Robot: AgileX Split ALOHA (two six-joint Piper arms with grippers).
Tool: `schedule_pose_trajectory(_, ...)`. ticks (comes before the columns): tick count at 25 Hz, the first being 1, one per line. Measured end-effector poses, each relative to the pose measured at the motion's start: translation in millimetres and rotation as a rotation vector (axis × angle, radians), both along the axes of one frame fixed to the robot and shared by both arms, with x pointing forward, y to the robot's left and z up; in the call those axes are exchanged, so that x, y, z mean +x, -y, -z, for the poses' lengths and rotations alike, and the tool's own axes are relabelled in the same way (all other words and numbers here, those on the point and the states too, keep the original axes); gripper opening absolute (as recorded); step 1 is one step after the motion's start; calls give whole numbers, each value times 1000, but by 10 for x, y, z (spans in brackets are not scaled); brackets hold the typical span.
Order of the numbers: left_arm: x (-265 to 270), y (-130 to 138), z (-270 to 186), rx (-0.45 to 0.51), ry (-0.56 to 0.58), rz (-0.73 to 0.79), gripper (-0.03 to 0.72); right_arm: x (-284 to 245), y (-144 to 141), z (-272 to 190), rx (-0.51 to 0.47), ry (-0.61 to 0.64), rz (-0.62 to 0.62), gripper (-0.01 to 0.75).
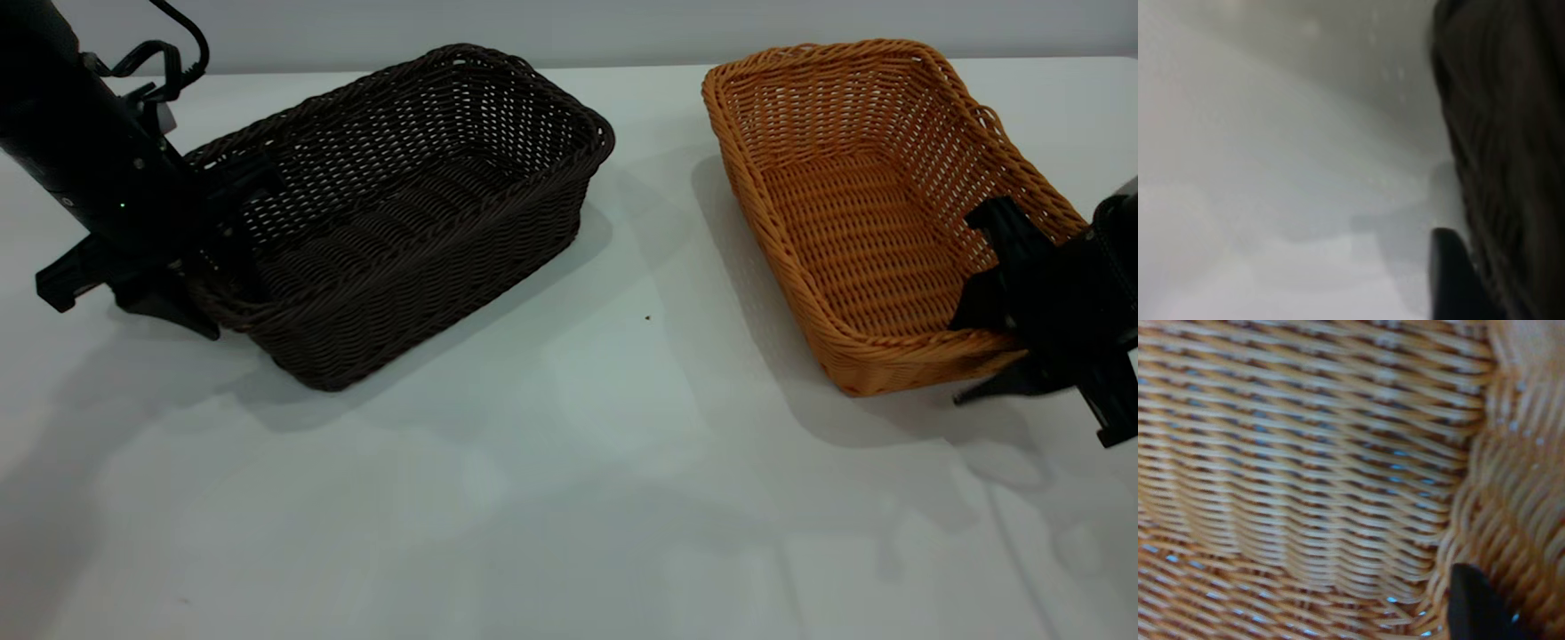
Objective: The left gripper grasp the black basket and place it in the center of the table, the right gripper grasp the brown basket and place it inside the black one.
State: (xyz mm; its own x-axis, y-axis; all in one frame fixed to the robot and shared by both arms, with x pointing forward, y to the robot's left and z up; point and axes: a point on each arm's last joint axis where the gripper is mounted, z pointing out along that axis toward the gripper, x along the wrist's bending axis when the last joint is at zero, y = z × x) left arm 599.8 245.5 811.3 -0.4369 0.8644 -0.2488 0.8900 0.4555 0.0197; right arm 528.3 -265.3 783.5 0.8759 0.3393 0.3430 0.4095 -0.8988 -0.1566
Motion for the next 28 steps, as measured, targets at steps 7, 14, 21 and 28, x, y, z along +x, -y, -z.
schedule_pose_trajectory(7,-43,31,-7,-15,-34,106,83,131,13,-119,-12,87,-88,71)
schedule_pose_trajectory(14,-79,80,-4,-11,-27,283,82,681,215,-715,-91,378,-332,71)
schedule_pose_trajectory(21,27,450,-55,-7,23,459,81,1032,88,-1260,10,400,-744,71)
schedule_pose_trajectory(28,111,555,-36,-21,15,492,81,1074,76,-1544,61,308,-926,71)
